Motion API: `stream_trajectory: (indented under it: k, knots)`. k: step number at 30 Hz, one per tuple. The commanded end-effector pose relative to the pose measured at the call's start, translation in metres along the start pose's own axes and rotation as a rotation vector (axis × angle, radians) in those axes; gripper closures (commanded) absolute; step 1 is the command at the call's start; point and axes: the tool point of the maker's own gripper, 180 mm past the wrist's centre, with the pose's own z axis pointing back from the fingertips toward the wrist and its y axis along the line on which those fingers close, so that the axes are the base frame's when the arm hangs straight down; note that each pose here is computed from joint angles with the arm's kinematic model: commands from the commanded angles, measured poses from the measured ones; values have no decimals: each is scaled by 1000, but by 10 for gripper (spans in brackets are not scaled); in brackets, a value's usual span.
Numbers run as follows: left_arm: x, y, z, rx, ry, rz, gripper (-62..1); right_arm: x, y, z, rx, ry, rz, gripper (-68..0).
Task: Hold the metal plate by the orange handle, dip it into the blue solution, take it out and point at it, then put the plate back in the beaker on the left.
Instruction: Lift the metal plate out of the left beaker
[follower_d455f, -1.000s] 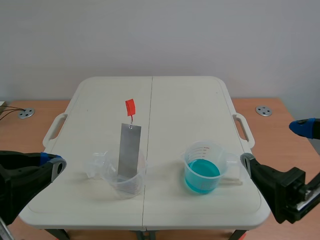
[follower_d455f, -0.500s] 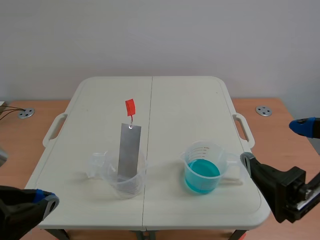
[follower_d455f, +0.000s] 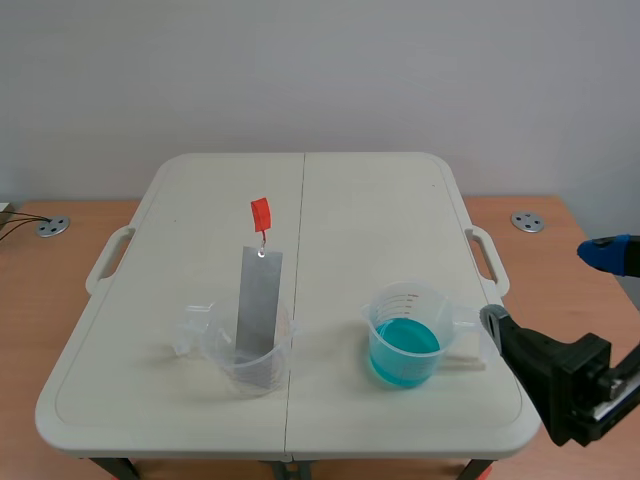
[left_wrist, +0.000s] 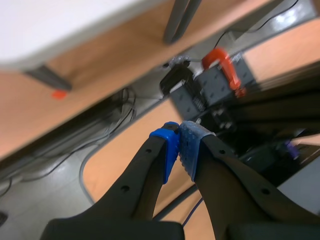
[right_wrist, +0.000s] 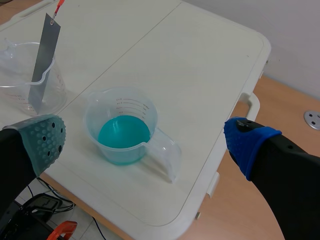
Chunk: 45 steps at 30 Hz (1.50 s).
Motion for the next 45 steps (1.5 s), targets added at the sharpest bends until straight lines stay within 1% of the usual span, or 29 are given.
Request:
stream_trajectory:
  k: [1, 6, 8, 10, 14, 19, 25, 27, 29, 33, 38, 45]
  knots:
    - [-2, 2, 1, 10, -24, 21, -16, 14, -4, -2, -6, -46, 9, -663]
    - [-31, 11, 7, 38, -2, 32, -16, 18, -2, -5, 0, -63, -4, -663]
    - [-42, 14, 10, 51, 12, 50, -16, 20, 0, -9, 10, -74, -7, -663]
    - [-54, 17, 12, 64, 32, 64, -16, 23, 3, -13, 21, -80, -8, -663]
    - [-83, 20, 12, 89, 98, 66, -16, 29, 10, -20, 44, -105, -11, -663]
    - [-118, 18, 9, 117, 172, 92, -16, 36, 17, -29, 72, -132, -14, -663]
    - [-144, 11, 6, 123, 214, 103, -16, 43, 22, -42, 99, -165, -13, -663]
    - [-150, 11, 6, 129, 221, 118, -16, 47, 23, -47, 108, -180, -10, -663]
    - [-154, 10, 5, 127, 228, 113, -16, 50, 24, -52, 115, -188, -9, -663]
    - [-159, 12, 5, 133, 237, 121, -16, 52, 27, -63, 128, -189, -13, -663]
    - [-162, 15, 4, 139, 243, 127, -16, 54, 33, -78, 144, -183, -46, -663]
    - [-160, 17, 1, 142, 235, 127, -16, 55, 48, -99, 193, -169, -94, -663]
